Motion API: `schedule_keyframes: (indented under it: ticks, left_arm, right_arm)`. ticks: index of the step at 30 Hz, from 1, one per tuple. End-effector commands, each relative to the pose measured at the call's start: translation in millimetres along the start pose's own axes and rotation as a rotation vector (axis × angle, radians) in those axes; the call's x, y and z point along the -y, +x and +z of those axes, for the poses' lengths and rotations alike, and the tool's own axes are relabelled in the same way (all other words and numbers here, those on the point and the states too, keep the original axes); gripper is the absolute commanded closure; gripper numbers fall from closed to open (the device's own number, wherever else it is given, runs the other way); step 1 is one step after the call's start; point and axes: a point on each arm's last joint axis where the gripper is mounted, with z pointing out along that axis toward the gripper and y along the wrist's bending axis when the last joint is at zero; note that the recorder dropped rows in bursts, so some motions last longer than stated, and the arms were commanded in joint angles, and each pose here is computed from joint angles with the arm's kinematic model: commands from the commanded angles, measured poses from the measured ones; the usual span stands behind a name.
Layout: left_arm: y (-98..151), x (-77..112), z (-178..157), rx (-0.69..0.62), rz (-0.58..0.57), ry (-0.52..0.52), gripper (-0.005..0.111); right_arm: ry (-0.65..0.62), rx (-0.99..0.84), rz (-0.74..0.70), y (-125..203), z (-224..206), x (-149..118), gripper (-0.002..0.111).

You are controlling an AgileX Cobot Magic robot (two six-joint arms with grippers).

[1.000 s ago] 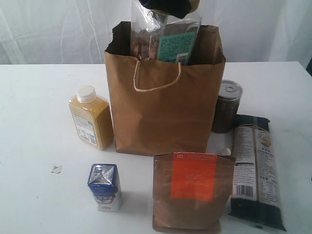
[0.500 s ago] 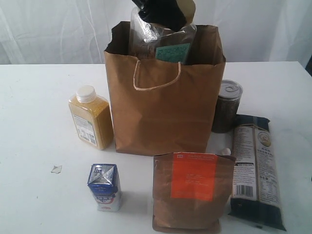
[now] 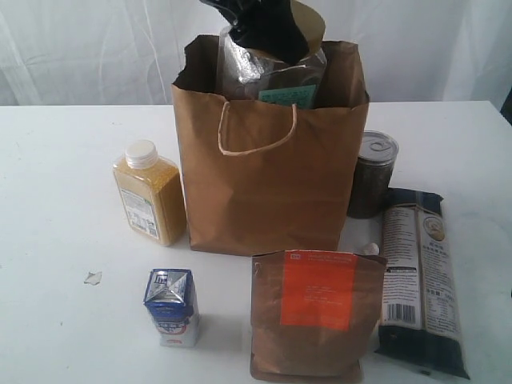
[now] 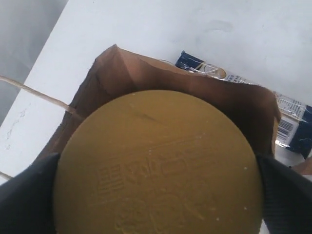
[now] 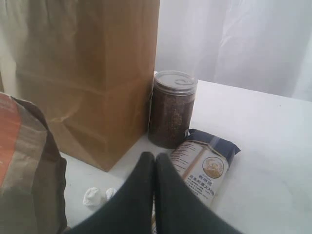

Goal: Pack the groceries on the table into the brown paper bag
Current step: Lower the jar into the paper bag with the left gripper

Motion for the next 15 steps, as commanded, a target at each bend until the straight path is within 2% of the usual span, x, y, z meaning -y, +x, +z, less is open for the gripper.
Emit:
schedule_keyframes:
  ticks: [1,15]
  left_arm:
    - [-4,6.4,-14,0.013,-0.001,0.027,0.107]
    - [-5,19.2,-35,-0.007,-0.002,0.070,0.107]
  right_arm:
    - [0.005,0.010,0.000,0,0,0,0.108]
    - [0.005,0.010,0.000,0,0,0,0.108]
